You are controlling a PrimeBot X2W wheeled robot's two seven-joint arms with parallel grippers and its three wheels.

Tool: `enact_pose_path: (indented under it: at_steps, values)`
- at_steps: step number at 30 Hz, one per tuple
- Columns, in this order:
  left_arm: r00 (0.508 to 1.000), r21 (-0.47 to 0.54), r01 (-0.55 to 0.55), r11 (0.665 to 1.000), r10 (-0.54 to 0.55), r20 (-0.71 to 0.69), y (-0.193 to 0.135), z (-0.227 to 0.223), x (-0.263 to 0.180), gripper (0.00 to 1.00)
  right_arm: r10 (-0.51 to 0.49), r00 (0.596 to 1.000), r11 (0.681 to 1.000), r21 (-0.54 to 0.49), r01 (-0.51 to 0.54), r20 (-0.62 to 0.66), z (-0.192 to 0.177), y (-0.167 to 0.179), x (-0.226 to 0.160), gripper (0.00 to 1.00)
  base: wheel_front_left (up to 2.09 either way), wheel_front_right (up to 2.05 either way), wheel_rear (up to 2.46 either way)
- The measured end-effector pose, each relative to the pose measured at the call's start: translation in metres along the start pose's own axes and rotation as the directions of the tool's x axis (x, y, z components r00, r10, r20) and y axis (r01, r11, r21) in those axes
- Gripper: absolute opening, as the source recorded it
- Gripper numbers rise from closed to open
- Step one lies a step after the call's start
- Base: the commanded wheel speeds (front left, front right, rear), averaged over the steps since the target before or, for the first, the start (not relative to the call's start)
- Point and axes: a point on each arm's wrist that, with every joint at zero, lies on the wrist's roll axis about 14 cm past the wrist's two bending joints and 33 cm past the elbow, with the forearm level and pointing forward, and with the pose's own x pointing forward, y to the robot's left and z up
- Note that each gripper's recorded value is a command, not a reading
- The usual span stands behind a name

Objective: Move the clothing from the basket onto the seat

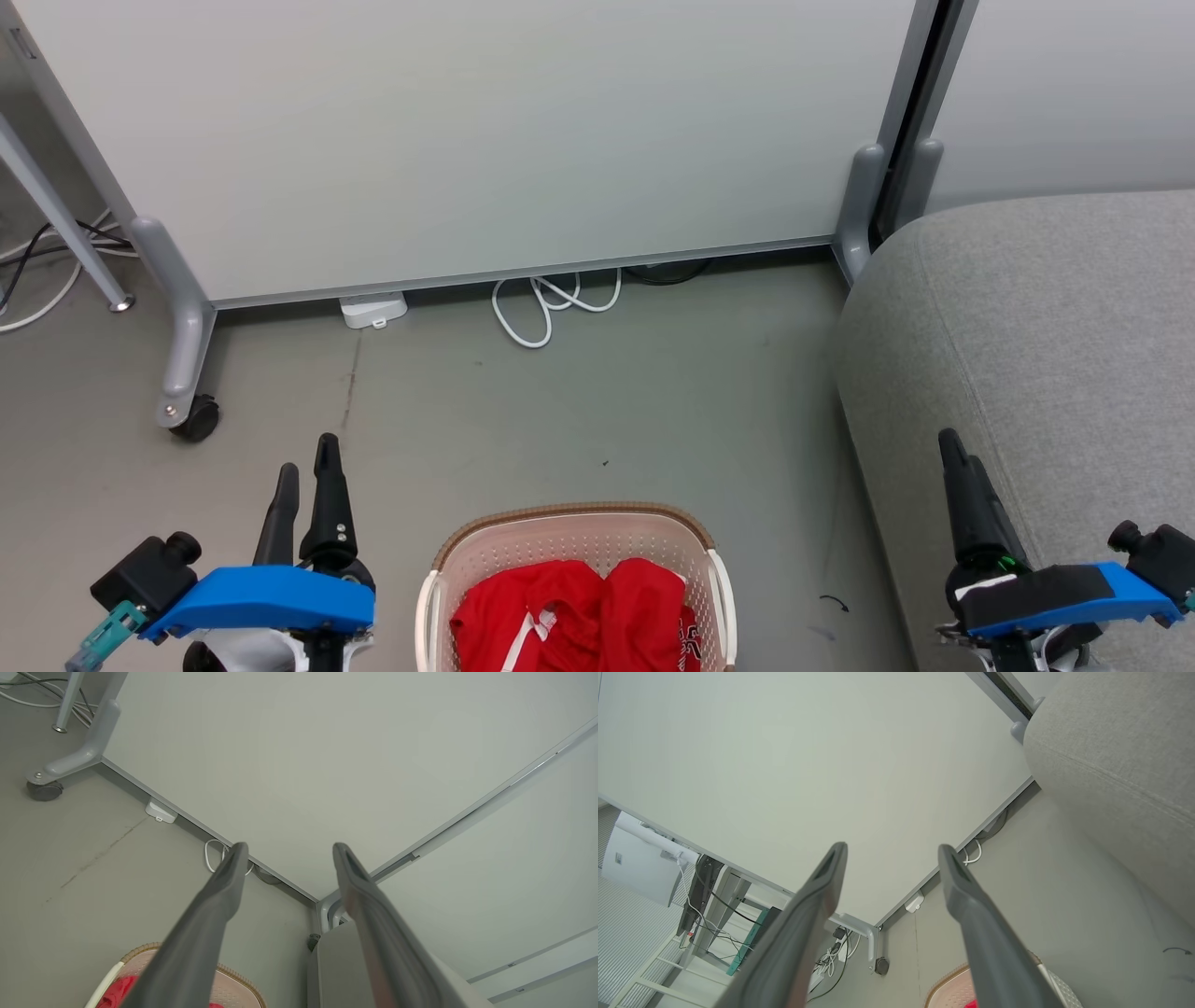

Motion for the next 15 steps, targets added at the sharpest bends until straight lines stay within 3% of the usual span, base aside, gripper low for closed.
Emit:
enact_pose_path:
  at_steps: [15]
  values:
    - [1.000,0.202,0.024,0.979,-0.027,0.012,-0.0088,-0.0033,0.0000,1.00,0.034,0.999,0.984,-0.176,-0.034,-0.003,-0.0056,0.0077,0.0008,1.00,0.00,0.00,0.00]
